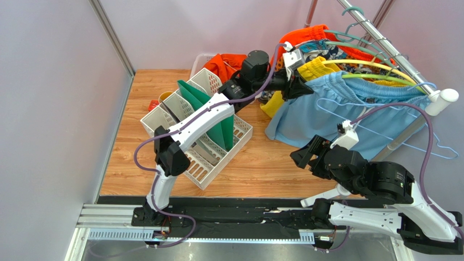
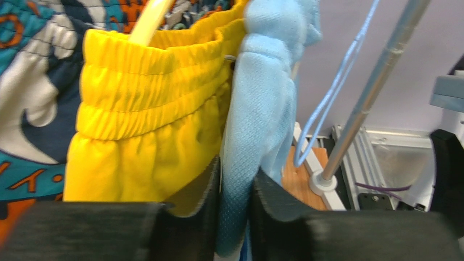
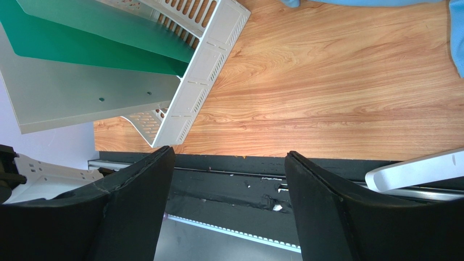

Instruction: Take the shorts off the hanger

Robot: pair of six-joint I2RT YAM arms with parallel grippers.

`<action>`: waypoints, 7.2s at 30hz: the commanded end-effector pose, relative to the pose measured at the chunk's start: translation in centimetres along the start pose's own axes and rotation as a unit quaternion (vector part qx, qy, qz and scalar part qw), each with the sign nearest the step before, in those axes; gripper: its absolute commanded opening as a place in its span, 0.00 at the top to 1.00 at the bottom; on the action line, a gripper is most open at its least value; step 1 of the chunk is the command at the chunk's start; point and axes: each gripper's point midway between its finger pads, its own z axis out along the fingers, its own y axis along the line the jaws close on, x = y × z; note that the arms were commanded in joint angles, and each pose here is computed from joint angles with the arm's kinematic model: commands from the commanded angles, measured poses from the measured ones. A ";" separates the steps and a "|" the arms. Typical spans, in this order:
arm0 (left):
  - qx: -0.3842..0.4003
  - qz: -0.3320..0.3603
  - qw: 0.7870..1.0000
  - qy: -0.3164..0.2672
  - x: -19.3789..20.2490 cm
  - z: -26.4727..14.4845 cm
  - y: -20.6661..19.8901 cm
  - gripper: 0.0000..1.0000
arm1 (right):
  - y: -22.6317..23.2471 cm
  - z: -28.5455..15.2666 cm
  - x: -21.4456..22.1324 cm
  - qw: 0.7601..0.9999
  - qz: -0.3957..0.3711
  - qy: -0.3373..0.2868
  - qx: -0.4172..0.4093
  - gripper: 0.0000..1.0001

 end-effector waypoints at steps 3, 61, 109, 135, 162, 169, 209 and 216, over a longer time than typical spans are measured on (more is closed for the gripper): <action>0.030 0.016 0.999 -0.025 -2.5 0.2 -2.7 0.88 | -1.7 -0.3 0.0 1.000 -0.003 -0.001 0.026 0.22; -0.115 -0.045 0.992 0.035 -7.8 -8.1 -6.9 1.00 | -0.1 -0.2 0.6 0.999 -0.037 0.017 -0.009 0.26; -0.240 -0.255 0.908 -0.231 -11.0 -31.4 -12.6 1.00 | 17.2 4.9 -11.4 0.989 -0.034 -0.023 -0.143 0.30; -0.163 -0.313 0.896 -0.272 -11.6 -29.9 -13.7 1.00 | 15.0 7.3 -12.7 0.985 -0.060 -0.081 -0.139 0.56; -0.243 -0.209 0.947 -0.025 -7.8 -28.9 -12.1 0.40 | 12.8 5.6 -15.6 0.978 -0.142 -0.134 -0.070 1.00; -0.181 -0.245 0.952 0.019 -8.1 -25.0 -11.8 0.41 | 13.1 5.6 -15.2 0.978 -0.145 -0.126 -0.080 1.00; -0.152 -0.314 0.934 0.073 -4.2 -20.6 -9.9 0.64 | 13.2 5.9 -13.9 0.981 -0.136 -0.102 -0.095 1.00; -0.143 -0.317 0.934 0.078 -4.0 -20.3 -10.0 0.63 | 13.3 5.9 -14.1 0.981 -0.134 -0.106 -0.095 1.00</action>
